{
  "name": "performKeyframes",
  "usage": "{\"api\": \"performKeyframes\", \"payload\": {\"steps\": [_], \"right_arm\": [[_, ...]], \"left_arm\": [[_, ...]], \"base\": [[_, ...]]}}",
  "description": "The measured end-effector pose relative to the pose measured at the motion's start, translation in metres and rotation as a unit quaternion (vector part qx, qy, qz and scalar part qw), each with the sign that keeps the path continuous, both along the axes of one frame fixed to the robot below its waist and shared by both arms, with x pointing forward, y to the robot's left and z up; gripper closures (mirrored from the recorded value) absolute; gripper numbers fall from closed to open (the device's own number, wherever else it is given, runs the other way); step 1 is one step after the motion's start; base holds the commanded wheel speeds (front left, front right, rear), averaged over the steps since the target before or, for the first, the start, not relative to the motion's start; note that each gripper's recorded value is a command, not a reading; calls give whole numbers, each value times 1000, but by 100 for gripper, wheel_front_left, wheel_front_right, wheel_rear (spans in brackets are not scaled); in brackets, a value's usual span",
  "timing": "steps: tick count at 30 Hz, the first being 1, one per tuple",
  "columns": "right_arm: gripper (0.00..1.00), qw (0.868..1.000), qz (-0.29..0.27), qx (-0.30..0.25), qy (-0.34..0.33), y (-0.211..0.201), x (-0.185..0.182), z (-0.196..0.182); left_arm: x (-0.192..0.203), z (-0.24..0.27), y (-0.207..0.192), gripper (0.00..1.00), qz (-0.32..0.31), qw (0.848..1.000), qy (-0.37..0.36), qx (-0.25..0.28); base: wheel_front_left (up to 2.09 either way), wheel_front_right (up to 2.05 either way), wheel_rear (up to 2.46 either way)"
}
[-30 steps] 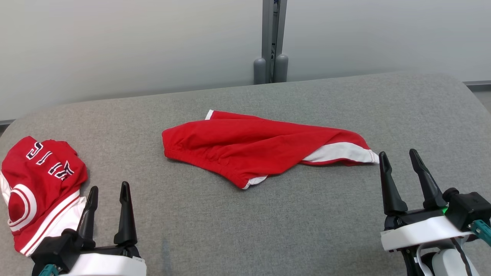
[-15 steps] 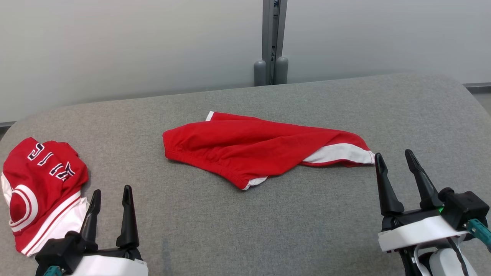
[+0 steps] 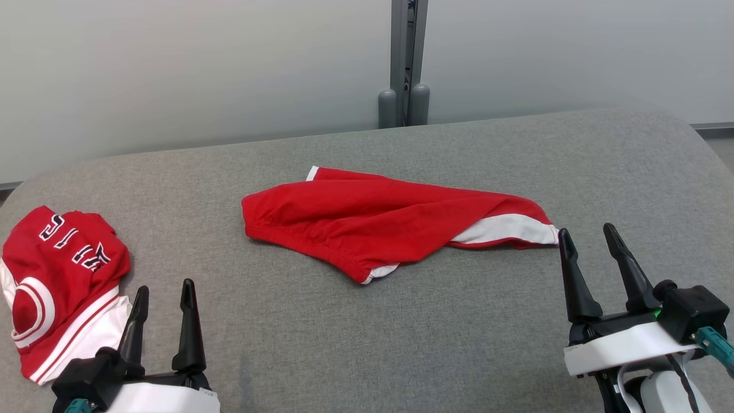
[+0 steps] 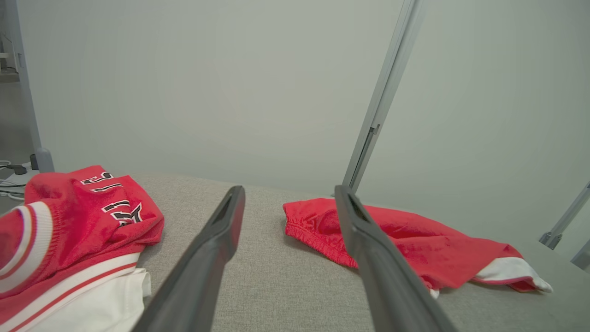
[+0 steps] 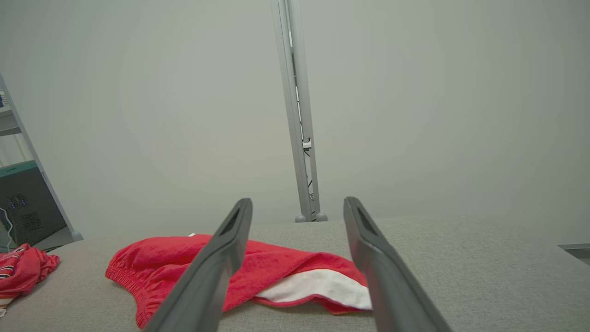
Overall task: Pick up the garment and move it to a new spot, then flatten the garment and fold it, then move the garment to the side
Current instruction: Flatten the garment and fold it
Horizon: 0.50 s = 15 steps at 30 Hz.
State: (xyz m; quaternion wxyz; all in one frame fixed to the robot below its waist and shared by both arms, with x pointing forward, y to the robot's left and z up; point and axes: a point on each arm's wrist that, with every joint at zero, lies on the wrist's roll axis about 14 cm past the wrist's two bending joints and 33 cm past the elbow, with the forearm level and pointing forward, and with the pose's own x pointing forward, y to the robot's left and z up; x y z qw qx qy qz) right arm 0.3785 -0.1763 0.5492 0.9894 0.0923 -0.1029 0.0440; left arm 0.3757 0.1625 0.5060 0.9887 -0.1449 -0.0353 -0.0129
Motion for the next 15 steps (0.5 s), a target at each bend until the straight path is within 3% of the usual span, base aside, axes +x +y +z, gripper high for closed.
{"api": "performKeyframes", "payload": {"steps": [15], "right_arm": [[0, 1000, -9, 0, 2, -6, -2, -1]], "left_arm": [[6, -4, -21, 0, -32, 999, 8, -7]], "base": [[0, 0, 0]]}}
